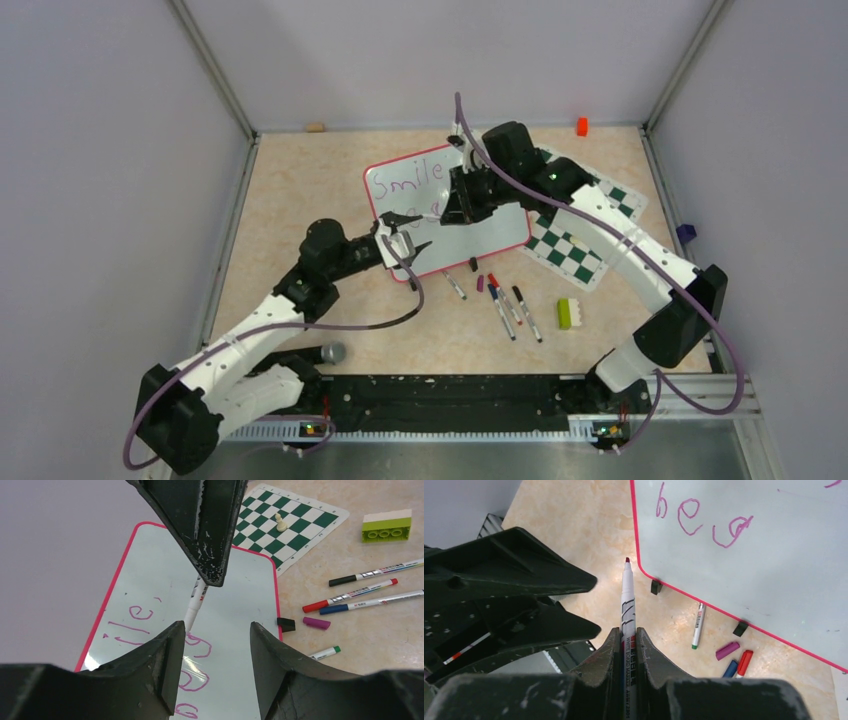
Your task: Write a sentence on the whiteboard
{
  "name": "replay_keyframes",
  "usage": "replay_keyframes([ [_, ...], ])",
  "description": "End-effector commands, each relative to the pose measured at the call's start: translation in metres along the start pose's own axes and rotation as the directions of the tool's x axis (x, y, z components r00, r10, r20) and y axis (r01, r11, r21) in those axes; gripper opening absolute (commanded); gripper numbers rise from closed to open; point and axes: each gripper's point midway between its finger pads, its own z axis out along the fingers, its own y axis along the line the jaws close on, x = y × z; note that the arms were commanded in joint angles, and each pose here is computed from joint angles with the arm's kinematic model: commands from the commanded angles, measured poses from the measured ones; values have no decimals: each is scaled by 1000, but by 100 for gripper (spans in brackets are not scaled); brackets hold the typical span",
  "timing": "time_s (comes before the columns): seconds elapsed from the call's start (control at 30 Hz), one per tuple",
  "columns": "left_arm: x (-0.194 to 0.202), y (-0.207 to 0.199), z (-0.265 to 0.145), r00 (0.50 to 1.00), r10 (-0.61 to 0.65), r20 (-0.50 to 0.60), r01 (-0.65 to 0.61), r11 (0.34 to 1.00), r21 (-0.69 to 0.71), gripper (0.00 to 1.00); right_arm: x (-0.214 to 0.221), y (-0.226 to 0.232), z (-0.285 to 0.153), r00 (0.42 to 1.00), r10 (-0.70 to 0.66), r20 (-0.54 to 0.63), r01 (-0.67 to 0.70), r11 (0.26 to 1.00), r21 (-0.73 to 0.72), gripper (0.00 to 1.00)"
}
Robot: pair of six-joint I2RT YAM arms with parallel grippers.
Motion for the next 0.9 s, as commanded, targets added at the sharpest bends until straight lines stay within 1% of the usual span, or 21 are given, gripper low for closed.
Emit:
replay_keyframes([
  [0.0,-8,9,-9,998,50,26,-49,997,-63,56,-7,1,-7,999,-18,28,17,999,48,0],
  [0.1,-9,13,-9,997,68,24,-66,995,-80,59,2,10,-3,1000,-20,-18,19,1000,-14,0],
  [0.2,-8,15,-6,998,59,12,-58,995,-75,62,10,17,2,998,-38,-54,35,998,-57,0],
  [0.4,-9,13,0,998,56,19,-56,998,-42,58,17,31,3,996,-48,-79,37,991,-125,0],
  [0.47,-8,12,2,998,53,20,-53,998,-34,55,17,33,3,995,-51,-80,40,990,-133,0],
  [0.53,-8,11,4,998,50,23,-50,999,-21,48,17,33,3,995,-53,-80,42,989,-139,0],
  [0.57,-8,10,4,999,49,22,-49,999,-15,43,16,34,3,996,-53,-77,41,989,-142,0],
  [0.67,-6,8,7,999,43,16,-43,999,4,23,16,37,5,995,-54,-79,41,987,-157,0],
  [0.7,-6,7,7,999,42,17,-42,999,11,19,16,37,5,995,-52,-80,39,987,-159,0],
  [0.77,-6,6,8,999,43,21,-43,999,17,18,17,36,7,995,-52,-86,38,987,-159,0],
  [0.83,-8,5,8,998,47,30,-48,999,22,25,18,36,9,995,-50,-88,36,986,-161,0],
  [0.87,-9,5,8,998,50,34,-51,998,24,26,18,35,9,995,-49,-90,34,986,-161,0],
])
